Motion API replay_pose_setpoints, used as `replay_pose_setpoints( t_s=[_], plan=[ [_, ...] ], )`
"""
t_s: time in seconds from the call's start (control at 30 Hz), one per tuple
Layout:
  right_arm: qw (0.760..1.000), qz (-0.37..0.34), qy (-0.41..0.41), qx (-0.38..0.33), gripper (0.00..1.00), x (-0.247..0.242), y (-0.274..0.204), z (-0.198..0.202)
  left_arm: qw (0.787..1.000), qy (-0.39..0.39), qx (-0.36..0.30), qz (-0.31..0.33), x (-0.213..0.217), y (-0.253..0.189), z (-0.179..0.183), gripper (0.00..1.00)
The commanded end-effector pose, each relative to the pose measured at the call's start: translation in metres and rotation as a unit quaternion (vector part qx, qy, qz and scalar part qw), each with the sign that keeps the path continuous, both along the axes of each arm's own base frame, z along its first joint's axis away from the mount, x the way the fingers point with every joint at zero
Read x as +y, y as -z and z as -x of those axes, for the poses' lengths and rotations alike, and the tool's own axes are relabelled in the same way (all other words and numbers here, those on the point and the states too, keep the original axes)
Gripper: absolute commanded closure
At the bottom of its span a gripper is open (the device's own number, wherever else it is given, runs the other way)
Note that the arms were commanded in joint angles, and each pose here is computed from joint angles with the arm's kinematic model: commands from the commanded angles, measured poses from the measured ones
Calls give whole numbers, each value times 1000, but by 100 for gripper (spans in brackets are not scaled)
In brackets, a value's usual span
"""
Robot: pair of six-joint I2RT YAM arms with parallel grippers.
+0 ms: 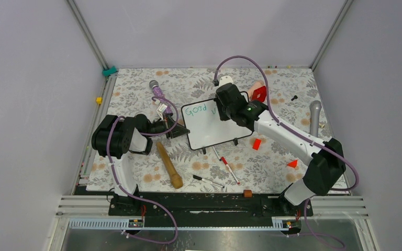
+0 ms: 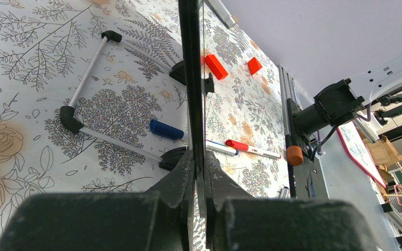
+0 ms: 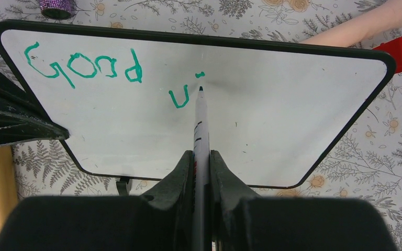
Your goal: Write a sentence on the whiteboard
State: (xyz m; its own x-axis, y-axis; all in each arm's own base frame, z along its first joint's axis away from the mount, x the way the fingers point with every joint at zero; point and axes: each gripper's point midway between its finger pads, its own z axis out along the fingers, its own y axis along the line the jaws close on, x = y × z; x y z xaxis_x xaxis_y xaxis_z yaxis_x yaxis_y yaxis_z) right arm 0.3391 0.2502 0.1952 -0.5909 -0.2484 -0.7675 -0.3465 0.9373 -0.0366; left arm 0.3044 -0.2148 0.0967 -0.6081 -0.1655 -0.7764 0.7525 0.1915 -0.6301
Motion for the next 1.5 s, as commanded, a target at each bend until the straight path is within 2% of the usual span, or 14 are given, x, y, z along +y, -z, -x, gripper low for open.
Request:
replay_pose_setpoints(
  t_s=[0.0,0.6,1.1,1.47],
  plan=[
    [1000,-7,0,-3,100,5,-1,-4,999,15,-51,-6,-2,-2,3,100],
    [1000,8,4,7,100,4,9,-7,999,15,-50,-6,-2,-3,2,100],
    [999,8,-7,42,100,0,26,12,999,15,-48,-5,-2,-2,2,100],
    [999,-1,-11,35,100,0,14,13,999,15,-49,-5,-2,-3,2,100]
  ],
)
